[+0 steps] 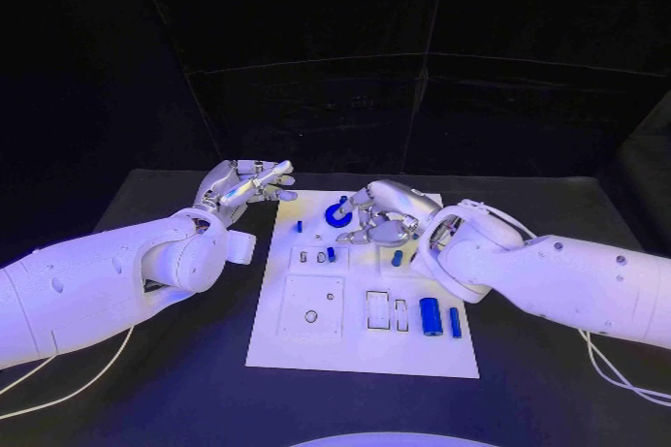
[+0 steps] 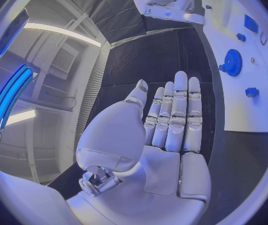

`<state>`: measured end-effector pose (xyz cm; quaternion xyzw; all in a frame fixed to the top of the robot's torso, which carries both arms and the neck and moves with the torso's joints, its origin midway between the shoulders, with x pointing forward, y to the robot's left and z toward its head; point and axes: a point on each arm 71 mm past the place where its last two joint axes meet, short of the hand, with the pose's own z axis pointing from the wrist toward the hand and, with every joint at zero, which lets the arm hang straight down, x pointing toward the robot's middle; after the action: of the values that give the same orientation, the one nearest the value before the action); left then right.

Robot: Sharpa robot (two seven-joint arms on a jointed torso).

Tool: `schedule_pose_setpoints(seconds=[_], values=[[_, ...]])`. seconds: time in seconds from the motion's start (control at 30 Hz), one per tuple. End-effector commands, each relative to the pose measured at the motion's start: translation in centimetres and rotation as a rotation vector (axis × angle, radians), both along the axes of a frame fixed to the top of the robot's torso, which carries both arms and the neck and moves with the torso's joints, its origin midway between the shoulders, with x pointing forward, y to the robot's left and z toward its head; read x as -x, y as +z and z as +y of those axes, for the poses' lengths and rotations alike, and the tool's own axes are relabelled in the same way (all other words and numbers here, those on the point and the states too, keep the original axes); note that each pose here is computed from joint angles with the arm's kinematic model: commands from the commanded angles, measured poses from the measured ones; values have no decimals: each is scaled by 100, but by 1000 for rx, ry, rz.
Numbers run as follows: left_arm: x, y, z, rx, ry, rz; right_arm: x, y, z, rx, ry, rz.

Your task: Assemble the parts on the task board

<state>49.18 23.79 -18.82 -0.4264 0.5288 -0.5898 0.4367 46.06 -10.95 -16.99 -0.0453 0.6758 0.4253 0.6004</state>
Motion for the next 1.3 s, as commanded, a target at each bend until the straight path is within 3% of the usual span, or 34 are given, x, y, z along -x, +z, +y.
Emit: schedule_pose_setpoints(seconds=[0.03,0.23,0.37,0.53,0.7,1.0,1.3], values=[[-31,-18,-12,-213,-82,57,-23,202,-100,-148,54,58],[-80,-18,-53,-546,-272,150,-225,442,-547,-239,-70,132],[-129,13,-116,-769,-345,222,-376,542,-872,-318,-184,136],[-222,68,-233,-949,-358,287,-442,586,-1072,-352,-247,132],[-290,44,-410,-1081,-356,346,-462,591,-1094,-351,-254,136],[-350,-22,-678,-1234,-363,411,-478,583,-1068,-328,-251,136],[-363,-73,-905,-1299,-398,435,-491,575,-1037,-319,-248,138]])
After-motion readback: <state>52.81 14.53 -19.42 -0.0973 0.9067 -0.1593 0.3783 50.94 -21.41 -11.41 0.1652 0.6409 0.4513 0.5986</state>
